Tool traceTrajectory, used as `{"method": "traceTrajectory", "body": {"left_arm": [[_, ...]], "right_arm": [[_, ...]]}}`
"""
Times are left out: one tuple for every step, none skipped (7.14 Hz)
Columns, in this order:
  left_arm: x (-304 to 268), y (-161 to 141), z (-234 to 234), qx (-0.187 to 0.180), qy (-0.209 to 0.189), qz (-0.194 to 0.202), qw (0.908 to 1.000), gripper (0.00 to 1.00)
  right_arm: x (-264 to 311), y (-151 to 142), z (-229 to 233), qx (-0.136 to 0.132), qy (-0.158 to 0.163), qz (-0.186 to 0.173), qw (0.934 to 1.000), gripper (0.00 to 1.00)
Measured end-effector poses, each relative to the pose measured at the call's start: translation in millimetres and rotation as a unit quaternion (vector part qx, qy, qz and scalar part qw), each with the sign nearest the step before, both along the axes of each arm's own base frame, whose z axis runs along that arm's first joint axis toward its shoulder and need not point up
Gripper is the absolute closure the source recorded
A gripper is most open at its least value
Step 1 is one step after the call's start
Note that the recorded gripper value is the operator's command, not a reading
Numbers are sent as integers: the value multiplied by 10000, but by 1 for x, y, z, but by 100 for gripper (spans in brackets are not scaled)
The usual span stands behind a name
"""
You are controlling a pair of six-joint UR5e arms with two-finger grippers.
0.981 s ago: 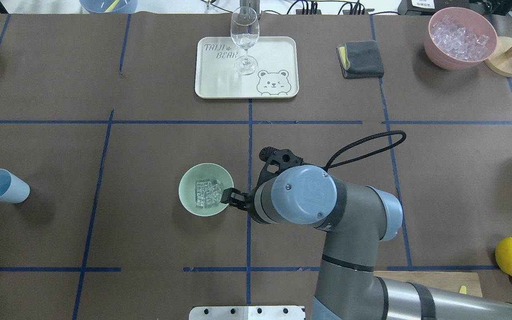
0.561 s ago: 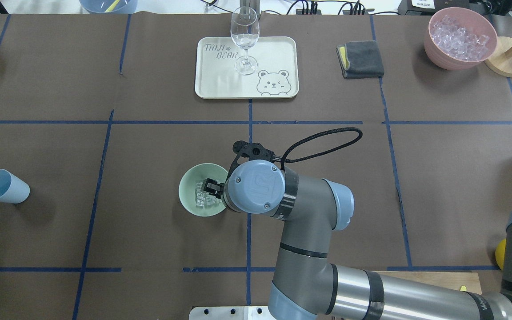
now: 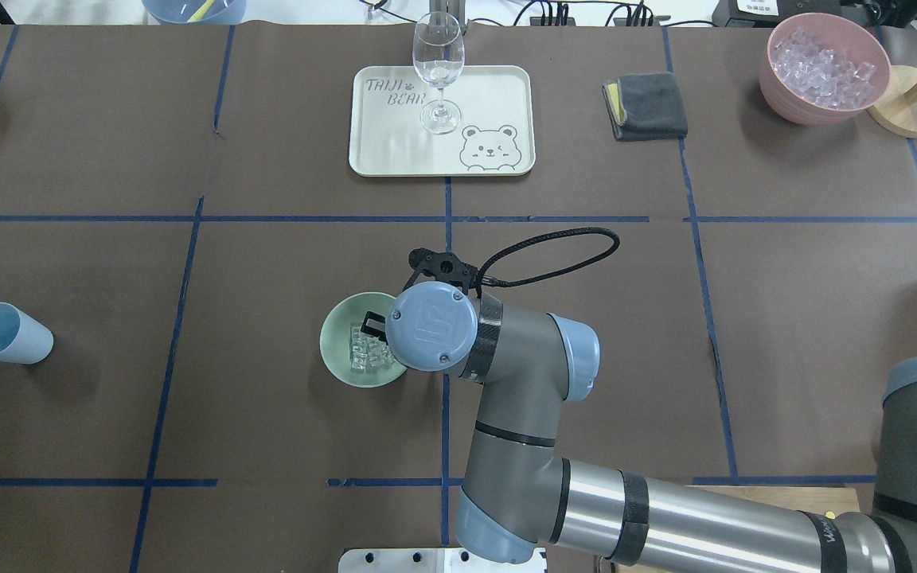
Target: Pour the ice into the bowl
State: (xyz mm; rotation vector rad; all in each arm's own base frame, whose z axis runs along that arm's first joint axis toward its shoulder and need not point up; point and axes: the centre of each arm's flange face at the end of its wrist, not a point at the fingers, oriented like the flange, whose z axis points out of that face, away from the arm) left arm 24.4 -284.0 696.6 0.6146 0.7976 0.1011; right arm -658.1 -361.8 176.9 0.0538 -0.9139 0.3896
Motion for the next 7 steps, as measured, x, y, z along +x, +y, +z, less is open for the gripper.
{"method": "traceTrajectory", "body": {"left_arm": [[-5, -8, -1, -138, -31, -84, 9999, 0], [-7, -16, -2, -193, -102, -80, 9997, 0], [-10, -22, -5, -246, -173, -59, 9995, 0], [-12, -28, -12, -312, -196, -66, 9993, 0], [-13, -35, -17, -314, -237, -25, 9992, 0], [-16, -42, -19, -387, -272, 40, 9989, 0], [-20, -55, -23, -593, -196, 91, 9980, 0]], "right_arm": [[-1, 1, 0, -13, 4, 0, 10000, 100], [-2, 3, 1, -23, 2, -18, 10000, 100], [-3, 5, 0, -35, -13, -56, 10000, 100], [2, 7, -4, -52, -72, -100, 9999, 100], [17, 6, -12, -59, -209, -122, 9997, 100], [47, -2, -13, -53, -365, -76, 9993, 100], [89, -16, -3, -77, -491, -5, 9988, 100]]}}
